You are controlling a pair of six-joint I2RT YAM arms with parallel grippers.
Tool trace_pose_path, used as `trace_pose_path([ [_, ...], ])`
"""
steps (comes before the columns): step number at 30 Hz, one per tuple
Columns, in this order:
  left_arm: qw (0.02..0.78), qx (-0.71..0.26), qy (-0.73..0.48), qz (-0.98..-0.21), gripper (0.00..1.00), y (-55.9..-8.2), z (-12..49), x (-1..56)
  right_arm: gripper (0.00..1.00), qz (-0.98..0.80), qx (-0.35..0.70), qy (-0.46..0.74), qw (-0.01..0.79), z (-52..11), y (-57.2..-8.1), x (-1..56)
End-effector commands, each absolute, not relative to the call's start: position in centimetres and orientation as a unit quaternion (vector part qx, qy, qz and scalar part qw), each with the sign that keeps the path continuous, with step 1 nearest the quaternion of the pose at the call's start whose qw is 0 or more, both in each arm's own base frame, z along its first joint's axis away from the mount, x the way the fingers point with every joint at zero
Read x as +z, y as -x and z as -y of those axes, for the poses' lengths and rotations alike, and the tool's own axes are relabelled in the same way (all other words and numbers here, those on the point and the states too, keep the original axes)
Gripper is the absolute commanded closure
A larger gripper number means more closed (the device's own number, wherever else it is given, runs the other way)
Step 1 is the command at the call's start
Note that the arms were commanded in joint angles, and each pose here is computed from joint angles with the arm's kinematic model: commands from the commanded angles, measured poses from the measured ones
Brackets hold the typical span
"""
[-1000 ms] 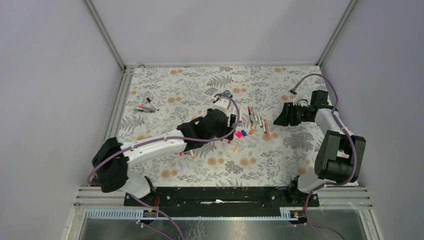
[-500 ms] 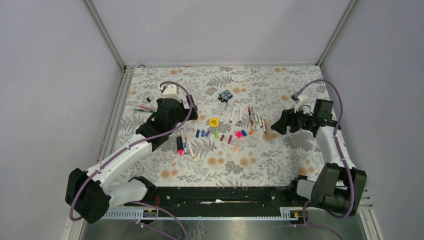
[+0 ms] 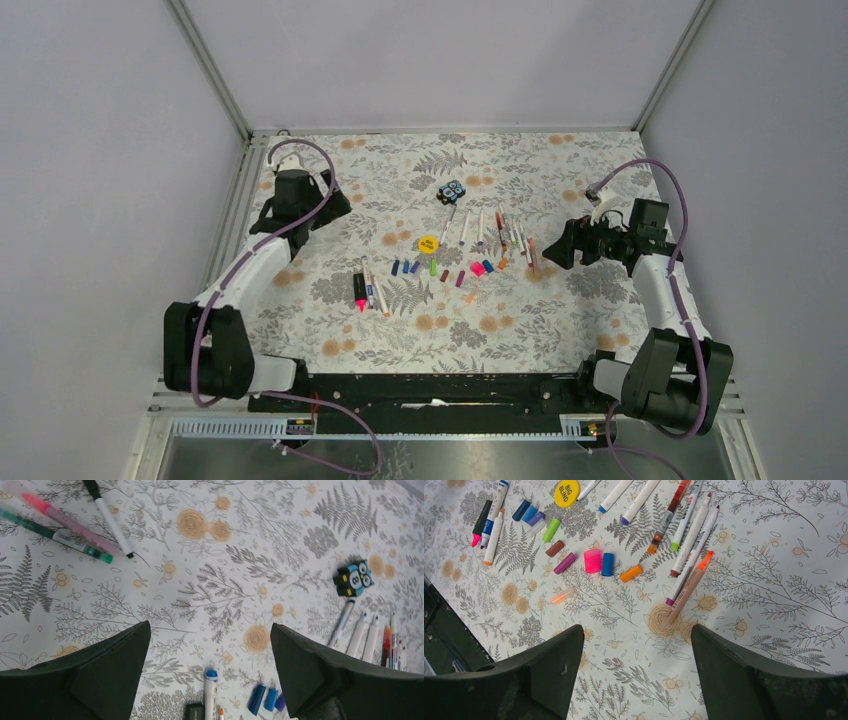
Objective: Open the pen caps
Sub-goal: Pick up the pen from the center of the board.
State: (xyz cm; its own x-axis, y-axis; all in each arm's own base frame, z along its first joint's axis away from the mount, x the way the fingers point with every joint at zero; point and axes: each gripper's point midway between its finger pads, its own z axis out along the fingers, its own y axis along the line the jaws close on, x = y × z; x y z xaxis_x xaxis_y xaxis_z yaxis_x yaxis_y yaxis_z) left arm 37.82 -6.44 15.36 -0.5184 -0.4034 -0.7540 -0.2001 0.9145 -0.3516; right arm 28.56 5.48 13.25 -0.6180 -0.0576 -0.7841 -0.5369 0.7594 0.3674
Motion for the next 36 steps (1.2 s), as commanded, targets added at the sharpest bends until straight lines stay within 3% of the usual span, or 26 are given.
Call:
trace_pose_path([
  [1,0.447,-0.147,0.217,-0.856,0.01,-40.7,5.3,16.7,0.15,-0.831,0.302,0.195,0.423,-5.8,-28.7,14.4],
  [15,0.399,-0.116,0.284,-0.864,0.01,-44.0,0.0,14.2,0.15,-0.831,0.307,0.195,0.421,-5.8,-28.7,14.2],
  [24,0.355,-0.007,0.322,-0.878,0.04,-45.5,-3.8,12.0,0.15,-0.832,0.307,0.194,0.42,-5.8,-28.7,14.1],
  [30,0.324,0.002,0.3,-0.897,0.33,-47.8,-3.9,9.5,0.15,-0.832,0.307,0.193,0.419,-5.7,-28.7,14.0],
  [36,0.312,0.02,0.303,-0.9,0.46,-48.9,-4.5,7.8,0.15,-0.834,0.309,0.192,0.416,-5.8,-28.7,13.8],
])
